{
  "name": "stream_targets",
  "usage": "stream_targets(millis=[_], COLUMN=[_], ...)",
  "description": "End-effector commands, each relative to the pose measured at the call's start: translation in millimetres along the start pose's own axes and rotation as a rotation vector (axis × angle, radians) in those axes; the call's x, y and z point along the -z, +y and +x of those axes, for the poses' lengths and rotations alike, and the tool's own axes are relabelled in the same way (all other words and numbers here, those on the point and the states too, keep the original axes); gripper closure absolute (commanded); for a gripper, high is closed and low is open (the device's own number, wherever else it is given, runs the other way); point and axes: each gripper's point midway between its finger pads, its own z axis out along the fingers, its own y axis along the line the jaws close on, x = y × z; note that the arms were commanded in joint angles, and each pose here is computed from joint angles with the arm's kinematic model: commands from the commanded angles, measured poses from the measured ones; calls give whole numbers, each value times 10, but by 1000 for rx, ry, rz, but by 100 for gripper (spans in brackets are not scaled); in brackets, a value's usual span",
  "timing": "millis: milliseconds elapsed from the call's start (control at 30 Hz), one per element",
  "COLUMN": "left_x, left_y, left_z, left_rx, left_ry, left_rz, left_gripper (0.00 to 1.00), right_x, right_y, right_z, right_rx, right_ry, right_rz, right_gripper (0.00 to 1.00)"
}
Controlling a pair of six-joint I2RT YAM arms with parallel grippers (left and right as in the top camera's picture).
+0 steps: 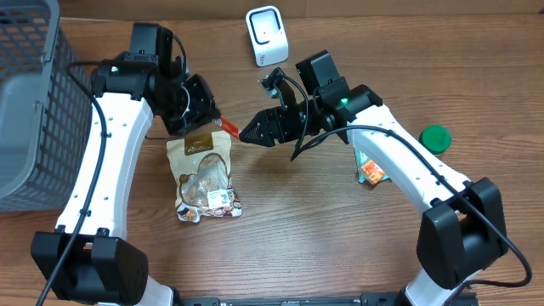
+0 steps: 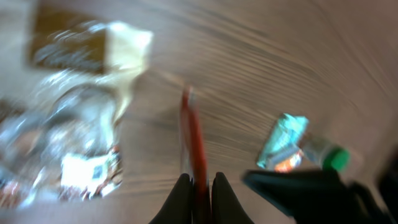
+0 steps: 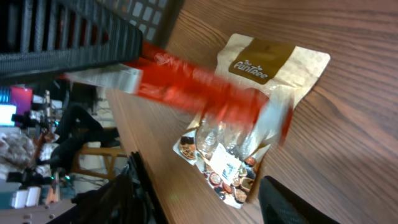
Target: Scan the item barcode
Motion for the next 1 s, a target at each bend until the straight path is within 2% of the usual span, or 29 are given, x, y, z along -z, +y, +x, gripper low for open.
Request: stream_targets(millis=[0,67,167,333,567,633,733,867,967], left_x=[90,96,96,98,1,-28,-79,-159,-281], left_y=[252,300,297,321,356,395,437,441,373], left_z=[-78,-57,-60,-83,-81,-108,-170,-285,-420], left_rx=[289,354,355,261,72,50,36,32,-40], left_ry=[-102,-105,-106,-115,-123,-140,-160,-184,-198], left_rz=[-138,-159,-157,-176,-260,-300,-337,-343,-321], left_gripper=[96,96,96,95,68,44,27,21,25], right_x=[165,195,204,163,171,211,224,153,77], right_y=[229,169,32,-89,-137,-194,-225,-256,-323], right_z=[-98,-101,-79,82,142,108,52,-16,-5], right_rx=[157,172,186,190,144,126,136,149,141], right_ry=[-54,-71,-77,-26,-17,-35,-57,-75,-62], right_rz=[57,168,331,477,520,550,573,572,575], right_gripper=[37,36,34,32,31,30,31,36,39])
